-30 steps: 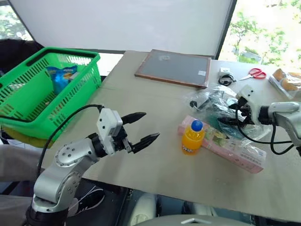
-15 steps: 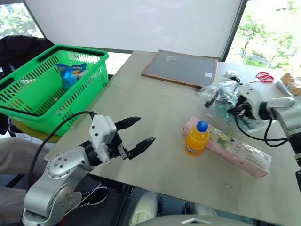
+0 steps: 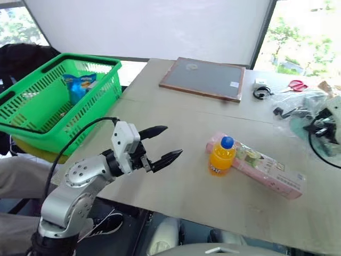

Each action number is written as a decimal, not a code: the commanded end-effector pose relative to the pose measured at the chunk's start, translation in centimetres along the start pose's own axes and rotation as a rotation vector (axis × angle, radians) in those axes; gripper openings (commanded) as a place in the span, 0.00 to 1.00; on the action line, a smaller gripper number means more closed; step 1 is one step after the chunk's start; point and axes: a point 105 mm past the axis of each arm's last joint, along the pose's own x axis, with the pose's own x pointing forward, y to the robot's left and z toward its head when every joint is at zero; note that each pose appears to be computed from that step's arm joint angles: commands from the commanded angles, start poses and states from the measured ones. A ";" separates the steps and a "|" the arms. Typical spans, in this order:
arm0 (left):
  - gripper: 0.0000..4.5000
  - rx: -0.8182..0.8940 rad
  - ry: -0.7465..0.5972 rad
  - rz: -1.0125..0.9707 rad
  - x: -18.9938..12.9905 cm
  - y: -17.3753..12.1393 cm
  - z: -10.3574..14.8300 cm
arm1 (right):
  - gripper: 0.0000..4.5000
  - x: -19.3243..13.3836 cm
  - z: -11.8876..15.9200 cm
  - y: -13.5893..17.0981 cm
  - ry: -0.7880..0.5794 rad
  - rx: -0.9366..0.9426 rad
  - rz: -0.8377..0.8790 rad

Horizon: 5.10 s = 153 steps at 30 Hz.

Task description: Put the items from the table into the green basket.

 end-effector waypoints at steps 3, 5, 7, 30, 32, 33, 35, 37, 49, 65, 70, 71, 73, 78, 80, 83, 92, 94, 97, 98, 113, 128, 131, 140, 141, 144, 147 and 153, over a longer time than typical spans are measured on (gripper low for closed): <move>1.00 0.026 -0.009 0.013 0.0 0.4 0.2 | 0.09 0.6 10.3 4.8 -0.373 -0.183 0.223; 1.00 0.028 -0.006 0.017 0.0 0.4 0.1 | 0.09 1.6 11.8 6.1 -0.393 -0.237 0.279; 1.00 0.033 -0.007 0.024 0.0 0.4 0.2 | 0.09 2.7 12.2 6.3 -0.368 -0.292 0.278; 1.00 0.025 0.009 0.154 -1.4 -0.9 -0.2 | 0.09 9.9 12.5 4.1 -0.167 -0.199 0.133; 1.00 0.022 0.007 0.139 -1.1 -1.0 -0.2 | 0.32 10.2 11.8 4.3 -0.140 -0.190 0.147; 1.00 0.021 0.005 0.127 -1.0 -1.0 -0.1 | 0.40 10.2 11.7 4.2 -0.140 -0.179 0.130; 1.00 0.022 0.006 0.108 -0.8 -0.9 0.0 | 0.63 10.2 11.7 3.9 -0.141 -0.173 0.119; 1.00 0.041 0.017 0.102 -0.7 -0.5 0.0 | 0.85 9.8 11.9 3.4 -0.163 -0.152 0.111; 1.00 0.012 0.083 -0.136 1.4 -1.4 -0.7 | 0.99 -3.1 11.7 3.6 -0.526 -0.225 0.440; 1.00 -0.021 0.145 -0.370 4.8 -1.1 -3.0 | 0.99 -13.4 2.9 14.4 -0.477 -0.186 0.551; 1.00 -0.008 0.160 -0.387 5.5 -0.8 -3.9 | 0.99 -14.7 2.3 15.7 -0.474 -0.161 0.615; 1.00 -0.007 0.161 -0.391 5.7 -0.8 -4.0 | 0.99 -14.8 2.3 15.9 -0.475 -0.164 0.621; 1.00 -0.006 0.164 -0.397 5.8 -0.8 -4.3 | 0.99 -14.8 2.4 16.0 -0.484 -0.161 0.622; 1.00 -0.008 0.178 -0.407 6.1 -0.9 -4.8 | 0.99 -14.5 2.2 16.0 -0.479 -0.163 0.620; 1.00 -0.010 0.186 -0.406 6.3 -1.0 -5.1 | 0.99 -14.3 2.4 15.9 -0.486 -0.159 0.616; 1.00 -0.001 0.188 -0.407 6.8 -1.0 -5.4 | 0.99 -14.1 2.5 16.0 -0.491 -0.162 0.624; 1.00 0.004 0.189 -0.424 8.6 -1.1 -6.3 | 0.99 -13.0 3.8 15.6 -0.518 -0.206 0.710; 1.00 0.007 0.192 -0.432 8.6 -1.1 -6.3 | 0.99 -12.7 4.1 15.2 -0.522 -0.217 0.725; 1.00 -0.003 0.205 -0.446 8.5 -0.9 -6.4 | 0.99 -12.4 4.9 14.4 -0.537 -0.228 0.744; 1.00 -0.002 0.211 -0.445 8.5 -0.8 -6.4 | 0.99 -12.4 5.2 14.2 -0.539 -0.232 0.750; 0.65 -0.103 0.024 -0.149 4.2 4.5 0.1 | 1.00 -8.7 10.3 12.7 -0.650 -0.245 0.732; 0.65 0.191 -0.027 0.952 -9.6 22.3 12.5 | 1.00 -6.5 15.4 15.7 -0.747 -0.317 0.900; 0.65 0.265 0.021 1.103 -12.6 23.6 12.9 | 1.00 -7.4 15.8 17.1 -0.768 -0.347 1.008; 0.96 0.207 0.200 1.315 -17.7 26.6 6.4 | 1.00 -7.9 15.2 17.4 -0.743 -0.354 1.017; 0.98 0.201 0.215 1.308 -17.6 26.6 5.8 | 1.00 -8.0 15.0 17.2 -0.739 -0.353 1.005; 0.98 0.163 0.174 1.228 -16.0 26.7 5.6 | 1.00 -7.8 14.5 16.8 -0.717 -0.348 0.945; 0.98 0.210 0.045 1.004 -11.5 25.2 8.4 | 1.00 -8.0 13.3 16.2 -0.688 -0.316 0.885; 0.98 0.067 0.053 0.096 1.4 12.1 8.0 | 1.00 -10.0 10.2 14.9 -0.578 -0.248 0.812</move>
